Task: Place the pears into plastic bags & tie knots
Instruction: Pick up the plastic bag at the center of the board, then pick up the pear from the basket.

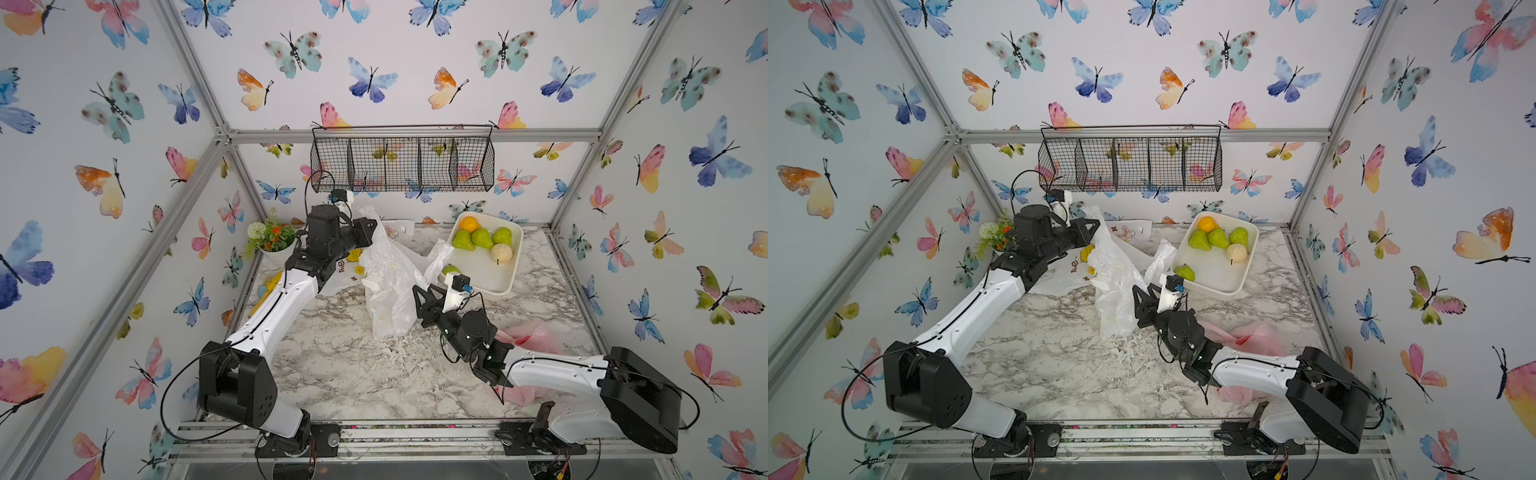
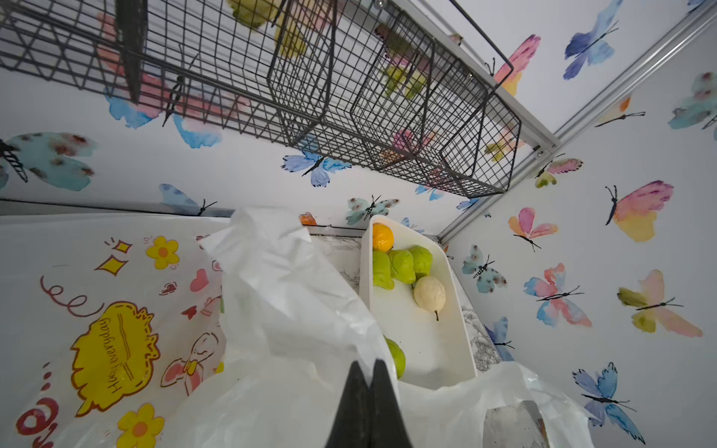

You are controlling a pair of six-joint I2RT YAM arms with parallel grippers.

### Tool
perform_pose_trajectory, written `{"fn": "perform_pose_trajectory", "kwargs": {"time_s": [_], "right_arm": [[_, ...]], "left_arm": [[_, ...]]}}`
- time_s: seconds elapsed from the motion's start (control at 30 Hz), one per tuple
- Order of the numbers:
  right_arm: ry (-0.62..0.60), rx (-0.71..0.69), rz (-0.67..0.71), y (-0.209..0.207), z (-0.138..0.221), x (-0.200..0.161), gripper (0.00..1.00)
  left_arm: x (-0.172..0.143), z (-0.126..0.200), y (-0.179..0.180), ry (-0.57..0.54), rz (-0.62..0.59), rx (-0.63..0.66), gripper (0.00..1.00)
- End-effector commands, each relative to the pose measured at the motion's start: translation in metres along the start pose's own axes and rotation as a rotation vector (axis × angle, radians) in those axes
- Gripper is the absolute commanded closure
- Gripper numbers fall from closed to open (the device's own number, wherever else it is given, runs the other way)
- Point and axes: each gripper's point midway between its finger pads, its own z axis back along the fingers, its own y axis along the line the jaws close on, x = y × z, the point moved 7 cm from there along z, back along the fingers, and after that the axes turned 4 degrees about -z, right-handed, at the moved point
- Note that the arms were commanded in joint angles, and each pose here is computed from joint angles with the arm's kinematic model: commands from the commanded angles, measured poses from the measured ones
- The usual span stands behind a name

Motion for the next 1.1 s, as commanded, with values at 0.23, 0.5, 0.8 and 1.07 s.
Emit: {"fn": "perform_pose_trajectory", "kwargs": {"time_s": [0.23, 0.5, 0.8, 1.07], "right_arm": [[0.348, -0.206, -0.027, -0.077, 0.005, 0.066, 0.38], [0.398, -0.548, -0.198, -0.171, 0.003, 0.133, 0.34], [0.627, -0.550, -0.270, -0.238, -0.083, 0.100, 0.26], [0.824, -0.525, -0.211, -0.243, -0.123, 0.032, 0.20]], "left_arm": [[0.015, 0.027, -0.027, 0.042, -0.246, -0.268, 1.00], [0.023, 0.051, -0.056, 0.052, -0.302, -0.428, 1.00], [0.007, 0.077, -0.081, 0.086, -0.347, -0.612, 1.00], [-0.012, 0.069, -0.066, 0.135, -0.317, -0.583, 1.00]]}}
